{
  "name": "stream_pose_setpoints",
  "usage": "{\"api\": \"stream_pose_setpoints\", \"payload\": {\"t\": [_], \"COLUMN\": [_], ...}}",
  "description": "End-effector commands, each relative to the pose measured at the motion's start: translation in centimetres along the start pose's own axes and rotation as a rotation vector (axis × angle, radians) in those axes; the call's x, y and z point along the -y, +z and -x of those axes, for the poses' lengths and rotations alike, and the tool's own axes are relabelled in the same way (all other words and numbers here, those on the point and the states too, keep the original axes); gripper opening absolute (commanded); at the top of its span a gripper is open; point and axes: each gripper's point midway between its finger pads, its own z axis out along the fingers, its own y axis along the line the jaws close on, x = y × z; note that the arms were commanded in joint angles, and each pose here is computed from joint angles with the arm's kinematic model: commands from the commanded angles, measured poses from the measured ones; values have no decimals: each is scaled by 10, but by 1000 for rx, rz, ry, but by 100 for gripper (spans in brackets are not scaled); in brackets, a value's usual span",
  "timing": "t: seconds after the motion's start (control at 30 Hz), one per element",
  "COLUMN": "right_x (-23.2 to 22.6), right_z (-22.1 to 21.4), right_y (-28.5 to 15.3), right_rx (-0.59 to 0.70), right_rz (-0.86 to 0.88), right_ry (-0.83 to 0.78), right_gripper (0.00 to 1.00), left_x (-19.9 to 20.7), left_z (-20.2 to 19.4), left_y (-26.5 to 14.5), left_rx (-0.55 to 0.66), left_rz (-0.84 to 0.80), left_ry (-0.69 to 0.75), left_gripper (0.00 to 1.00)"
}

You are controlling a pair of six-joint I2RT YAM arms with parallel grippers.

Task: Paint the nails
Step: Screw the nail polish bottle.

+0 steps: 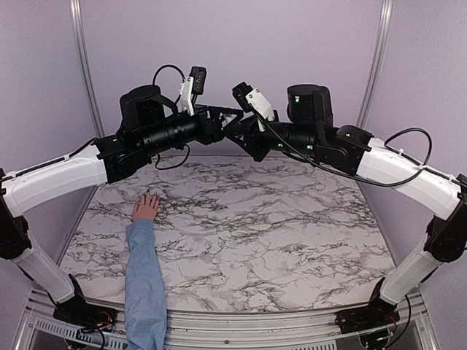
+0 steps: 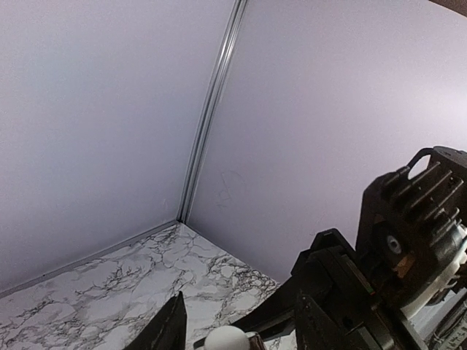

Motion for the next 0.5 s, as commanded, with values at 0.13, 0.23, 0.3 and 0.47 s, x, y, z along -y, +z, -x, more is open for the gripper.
{"api": "stream_pose_setpoints", "payload": {"t": [0.13,0.23,0.3,0.47], "right_x": [12,13,12,13], "right_z": [18,19,20,21], "right_y": [-3,-2,-2,-2], "right_rx": [19,20,22,24], "right_rz": [-97,-98,-96,-101], "right_ry": [-32,-37,-42,-51], "right_gripper": [0,0,0,0], "left_x": [-10,-13,-16,-16], "left_z": [19,17,15,16], "left_y": [-2,-2,-2,-1], "left_rx": [62,56,54,52], "left_rz": [83,101,117,111], "left_ry": [-4,-5,-6,-4], "left_gripper": [41,26,12,0]}}
